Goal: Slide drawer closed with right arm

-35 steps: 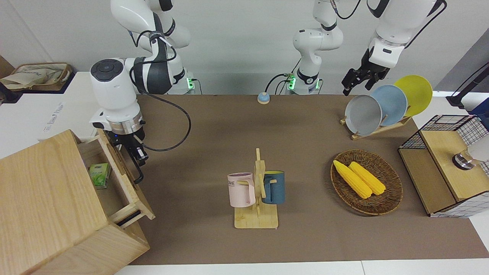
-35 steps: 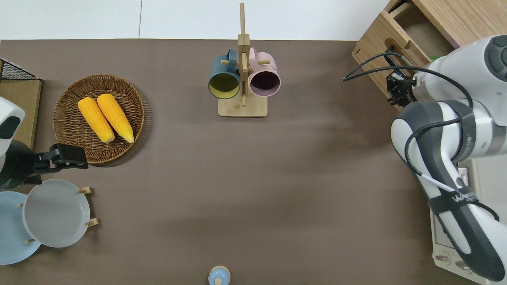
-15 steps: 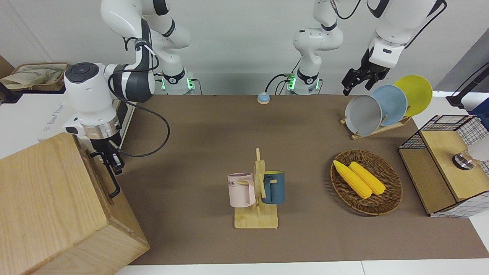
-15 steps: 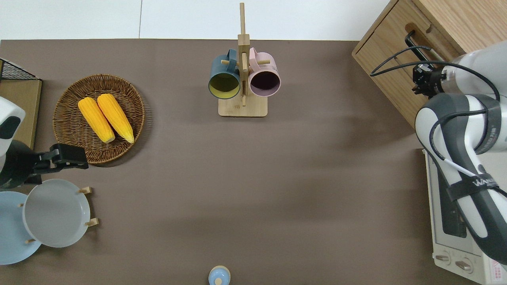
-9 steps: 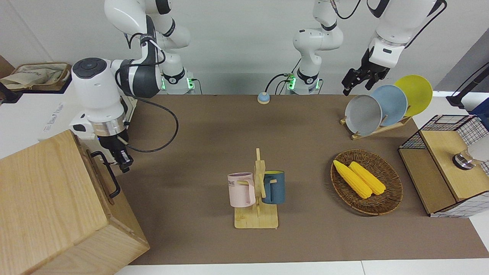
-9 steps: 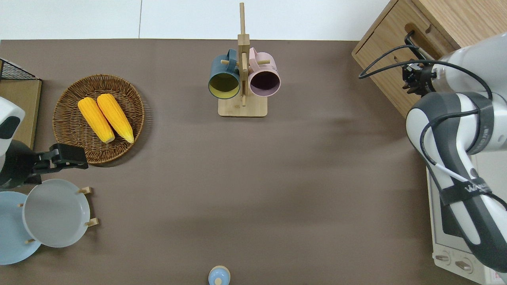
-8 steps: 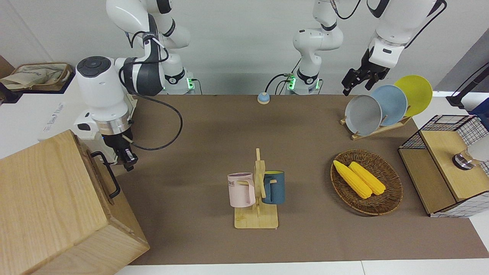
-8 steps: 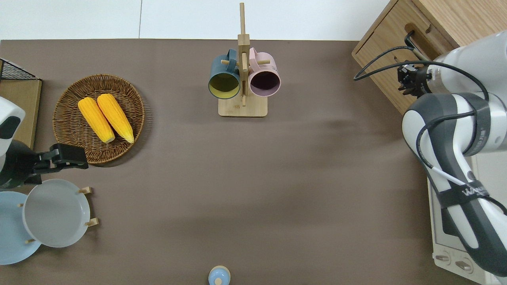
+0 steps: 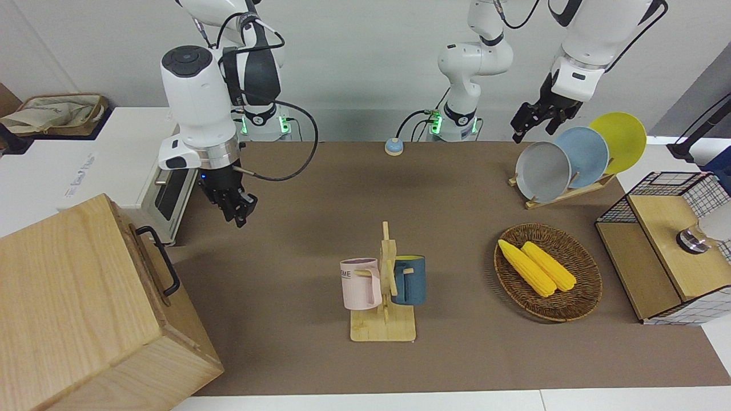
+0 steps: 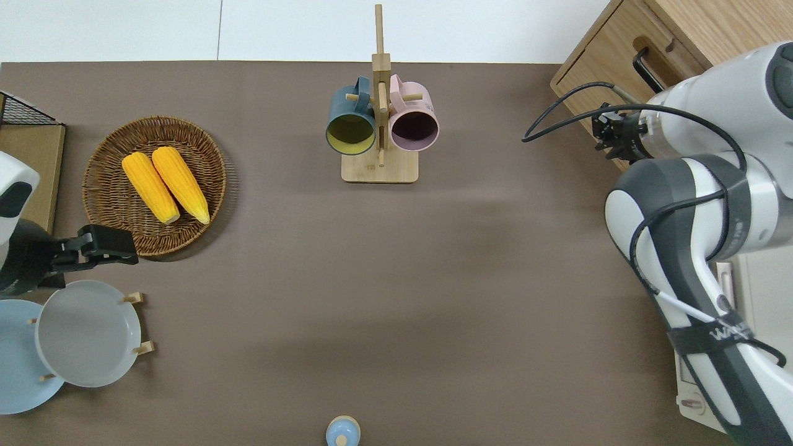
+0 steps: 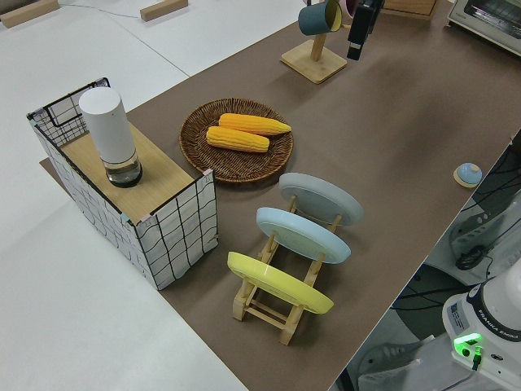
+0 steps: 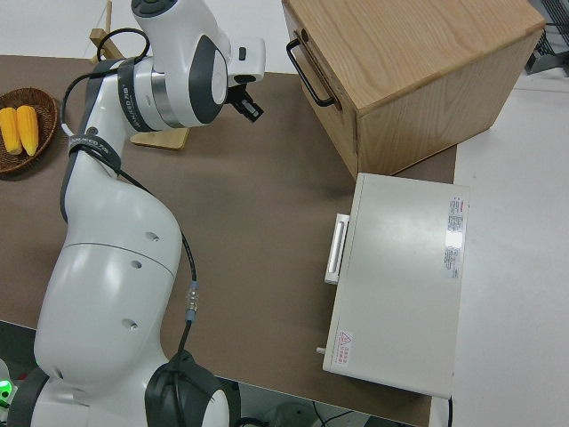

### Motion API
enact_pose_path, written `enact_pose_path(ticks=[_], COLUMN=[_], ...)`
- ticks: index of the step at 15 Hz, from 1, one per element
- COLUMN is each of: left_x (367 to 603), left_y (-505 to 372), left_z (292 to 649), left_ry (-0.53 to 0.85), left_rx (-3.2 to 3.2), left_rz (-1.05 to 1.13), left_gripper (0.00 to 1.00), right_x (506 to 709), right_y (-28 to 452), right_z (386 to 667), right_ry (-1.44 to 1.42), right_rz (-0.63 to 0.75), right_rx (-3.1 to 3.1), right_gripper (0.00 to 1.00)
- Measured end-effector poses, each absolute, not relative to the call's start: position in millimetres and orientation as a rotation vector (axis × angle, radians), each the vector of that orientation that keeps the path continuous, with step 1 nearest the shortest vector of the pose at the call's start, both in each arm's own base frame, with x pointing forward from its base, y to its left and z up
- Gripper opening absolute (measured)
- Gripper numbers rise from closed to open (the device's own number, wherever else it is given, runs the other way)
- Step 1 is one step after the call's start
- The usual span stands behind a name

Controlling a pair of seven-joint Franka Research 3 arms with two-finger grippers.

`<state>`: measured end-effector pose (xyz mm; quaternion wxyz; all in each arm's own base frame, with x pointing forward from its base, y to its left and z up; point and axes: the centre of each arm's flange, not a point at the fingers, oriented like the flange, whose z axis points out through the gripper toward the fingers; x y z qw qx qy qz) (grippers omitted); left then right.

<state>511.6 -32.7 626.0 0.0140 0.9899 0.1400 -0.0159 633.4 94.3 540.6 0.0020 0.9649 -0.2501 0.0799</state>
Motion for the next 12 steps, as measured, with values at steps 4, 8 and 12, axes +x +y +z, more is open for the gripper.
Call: enact_pose_path(ticks=[4, 8, 12], left_x=[512, 512, 512], left_y=[-33, -33, -33], left_z=[626, 626, 626], left_ry=[0.436, 0.436, 0.436], left_rx=[3.083, 3.083, 3.083], left_rz=[-0.050, -0.050, -0.050], left_gripper=[1.00, 1.00, 1.00], right_x=[604, 579, 555], right_y=[97, 88, 74], right_z=[568, 592, 621], right_ry=[-0.507, -0.259, -0.132], right_rz=[0.185, 0.122, 0.084], right_rx=[3.066, 3.093, 3.132], right_gripper=[0.74, 0.99, 0.99])
